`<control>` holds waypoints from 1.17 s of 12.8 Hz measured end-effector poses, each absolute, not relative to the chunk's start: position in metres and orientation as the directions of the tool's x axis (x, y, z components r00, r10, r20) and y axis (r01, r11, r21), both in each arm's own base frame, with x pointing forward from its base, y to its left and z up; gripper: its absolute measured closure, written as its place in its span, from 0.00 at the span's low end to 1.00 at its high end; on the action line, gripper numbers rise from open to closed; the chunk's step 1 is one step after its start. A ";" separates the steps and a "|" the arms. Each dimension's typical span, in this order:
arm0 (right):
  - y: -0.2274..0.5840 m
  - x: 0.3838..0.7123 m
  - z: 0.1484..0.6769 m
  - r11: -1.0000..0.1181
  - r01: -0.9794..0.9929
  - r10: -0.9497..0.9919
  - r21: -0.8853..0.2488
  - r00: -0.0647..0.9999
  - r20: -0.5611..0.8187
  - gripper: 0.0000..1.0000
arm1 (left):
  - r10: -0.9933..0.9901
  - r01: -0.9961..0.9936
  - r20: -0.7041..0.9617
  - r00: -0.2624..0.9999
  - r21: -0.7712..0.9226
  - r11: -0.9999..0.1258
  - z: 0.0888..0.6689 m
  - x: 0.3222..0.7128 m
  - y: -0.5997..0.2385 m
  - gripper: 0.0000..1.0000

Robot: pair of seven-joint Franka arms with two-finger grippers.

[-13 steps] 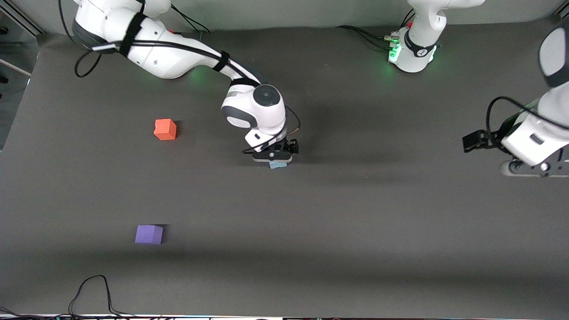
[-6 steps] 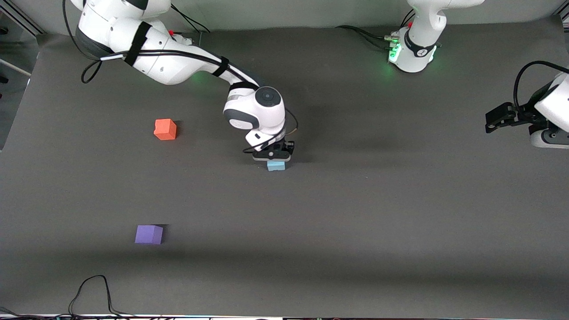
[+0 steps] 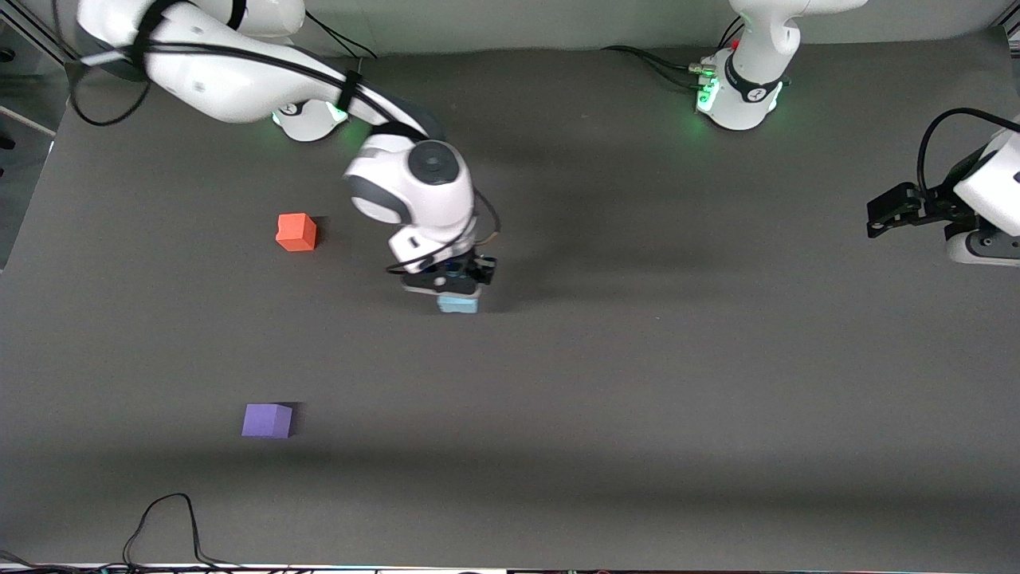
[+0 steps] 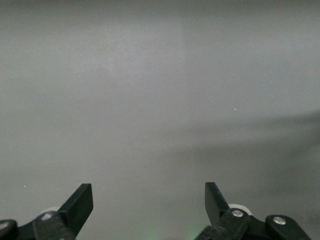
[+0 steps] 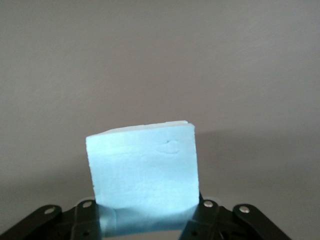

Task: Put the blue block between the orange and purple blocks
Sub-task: 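Carry the blue cube with the right gripper between orange and purple cubes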

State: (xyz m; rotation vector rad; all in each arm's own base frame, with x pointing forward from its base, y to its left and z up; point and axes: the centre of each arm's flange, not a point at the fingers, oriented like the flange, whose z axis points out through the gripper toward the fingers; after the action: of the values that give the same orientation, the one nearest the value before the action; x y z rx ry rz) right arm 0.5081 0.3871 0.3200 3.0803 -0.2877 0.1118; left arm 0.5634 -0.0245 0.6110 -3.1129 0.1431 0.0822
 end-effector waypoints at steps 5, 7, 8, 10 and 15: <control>0.258 0.572 0.369 -0.981 -0.189 -0.189 0.040 0.982 0.004 0.42 | -0.090 -0.092 -0.057 0.994 -0.020 -0.996 0.610 0.563 -0.025 0.00; 0.207 0.591 0.379 -0.983 -0.178 -0.178 0.051 0.984 0.006 0.42 | -0.086 -0.087 -0.063 0.994 -0.018 -0.996 0.608 0.563 -0.027 0.00; 0.184 0.598 0.381 -0.984 -0.171 -0.172 0.054 0.985 0.002 0.42 | -0.084 -0.085 -0.066 0.994 -0.016 -0.996 0.607 0.562 -0.028 0.00; 0.133 0.611 0.378 -0.985 -0.162 -0.162 0.061 0.987 -0.006 0.42 | -0.083 -0.084 -0.068 0.994 -0.014 -0.996 0.606 0.562 -0.028 0.00; 0.056 0.594 0.289 -0.990 -0.140 -0.139 0.034 0.990 0.011 0.42 | -0.082 -0.083 -0.068 0.994 -0.012 -0.996 0.607 0.562 -0.028 0.00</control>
State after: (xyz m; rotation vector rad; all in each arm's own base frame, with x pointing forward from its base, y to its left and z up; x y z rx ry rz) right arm 0.5937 0.0556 0.2887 3.0988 -0.2174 0.0138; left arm 0.5620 -0.0277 0.6069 -3.1221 0.1289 0.1048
